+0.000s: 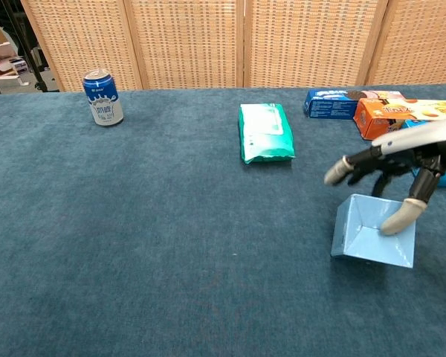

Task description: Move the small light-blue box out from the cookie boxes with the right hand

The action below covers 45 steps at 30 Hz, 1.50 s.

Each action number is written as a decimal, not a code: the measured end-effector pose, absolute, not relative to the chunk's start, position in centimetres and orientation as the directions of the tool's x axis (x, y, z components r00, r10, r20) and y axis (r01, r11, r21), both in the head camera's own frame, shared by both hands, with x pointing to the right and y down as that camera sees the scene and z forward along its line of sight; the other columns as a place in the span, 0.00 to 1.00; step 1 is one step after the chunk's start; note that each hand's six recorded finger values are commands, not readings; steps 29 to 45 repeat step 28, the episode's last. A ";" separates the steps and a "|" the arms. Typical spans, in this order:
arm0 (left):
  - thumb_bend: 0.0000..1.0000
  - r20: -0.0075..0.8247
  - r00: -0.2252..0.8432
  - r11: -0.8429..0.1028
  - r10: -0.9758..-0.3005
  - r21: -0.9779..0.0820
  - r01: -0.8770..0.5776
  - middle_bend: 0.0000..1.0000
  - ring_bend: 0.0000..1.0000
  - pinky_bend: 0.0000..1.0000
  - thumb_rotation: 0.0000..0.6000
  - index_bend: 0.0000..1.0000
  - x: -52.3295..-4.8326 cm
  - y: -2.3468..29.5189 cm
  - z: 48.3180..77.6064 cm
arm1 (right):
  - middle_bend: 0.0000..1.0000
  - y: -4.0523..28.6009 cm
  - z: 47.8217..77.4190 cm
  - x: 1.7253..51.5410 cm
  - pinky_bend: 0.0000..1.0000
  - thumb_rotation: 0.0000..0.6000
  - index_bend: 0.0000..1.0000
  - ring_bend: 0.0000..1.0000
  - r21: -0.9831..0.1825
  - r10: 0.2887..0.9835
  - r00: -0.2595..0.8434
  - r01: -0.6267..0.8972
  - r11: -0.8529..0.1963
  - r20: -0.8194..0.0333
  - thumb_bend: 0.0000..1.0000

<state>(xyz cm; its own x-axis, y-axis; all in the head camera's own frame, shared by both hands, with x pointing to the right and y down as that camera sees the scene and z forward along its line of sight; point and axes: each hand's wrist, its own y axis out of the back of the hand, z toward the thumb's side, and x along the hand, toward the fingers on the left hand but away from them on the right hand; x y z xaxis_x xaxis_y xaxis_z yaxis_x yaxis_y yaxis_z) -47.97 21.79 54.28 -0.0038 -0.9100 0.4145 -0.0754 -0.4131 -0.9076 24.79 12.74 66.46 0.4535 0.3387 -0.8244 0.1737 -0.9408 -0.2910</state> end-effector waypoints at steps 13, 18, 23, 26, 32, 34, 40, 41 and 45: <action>0.00 0.408 -0.004 -0.406 -0.913 -0.910 -0.081 0.00 0.00 0.00 1.00 0.00 -48.0 21.8 54.1 | 0.00 11.6 63.2 25.5 0.00 1.00 0.00 0.00 -0.436 0.489 0.478 0.227 -0.871 -0.729 0.00; 0.00 0.397 -0.012 -0.395 -0.918 -0.915 -0.081 0.00 0.00 0.00 1.00 0.00 -48.3 21.7 54.0 | 0.00 11.2 60.4 26.7 0.00 1.00 0.00 0.00 -0.596 0.626 0.497 0.243 -0.765 -0.601 0.00; 0.00 0.391 -0.002 -0.389 -0.921 -0.917 -0.086 0.00 0.00 0.00 1.00 0.00 -48.3 21.6 54.1 | 0.00 11.7 57.8 29.8 0.00 1.00 0.00 0.00 -0.834 0.801 0.459 0.200 -0.514 -0.384 0.00; 0.00 0.387 0.000 -0.385 -0.922 -0.919 -0.088 0.00 0.00 0.00 1.00 0.00 -48.3 21.6 54.2 | 0.00 13.3 56.9 32.4 0.00 1.00 0.00 0.00 -0.923 0.874 0.406 0.152 -0.353 -0.268 0.00; 0.00 0.389 0.000 -0.387 -0.921 -0.918 -0.089 0.00 0.00 0.00 1.00 0.00 -48.4 21.6 54.2 | 0.00 14.8 56.8 34.0 0.00 1.00 0.00 0.00 -0.953 0.904 0.367 0.121 -0.279 -0.218 0.00; 0.00 0.389 0.000 -0.387 -0.921 -0.918 -0.089 0.00 0.00 0.00 1.00 0.00 -48.4 21.6 54.2 | 0.00 14.8 56.8 34.0 0.00 1.00 0.00 0.00 -0.953 0.904 0.367 0.121 -0.279 -0.218 0.00; 0.00 0.389 0.000 -0.387 -0.921 -0.918 -0.089 0.00 0.00 0.00 1.00 0.00 -48.4 21.6 54.2 | 0.00 14.8 56.8 34.0 0.00 1.00 0.00 0.00 -0.953 0.904 0.367 0.121 -0.279 -0.218 0.00; 0.00 0.389 0.000 -0.387 -0.921 -0.918 -0.089 0.00 0.00 0.00 1.00 0.00 -48.4 21.6 54.2 | 0.00 14.8 56.8 34.0 0.00 1.00 0.00 0.00 -0.953 0.904 0.367 0.121 -0.279 -0.218 0.00; 0.00 0.389 0.000 -0.387 -0.921 -0.918 -0.089 0.00 0.00 0.00 1.00 0.00 -48.4 21.6 54.2 | 0.00 14.8 56.8 34.0 0.00 1.00 0.00 0.00 -0.953 0.904 0.367 0.121 -0.279 -0.218 0.00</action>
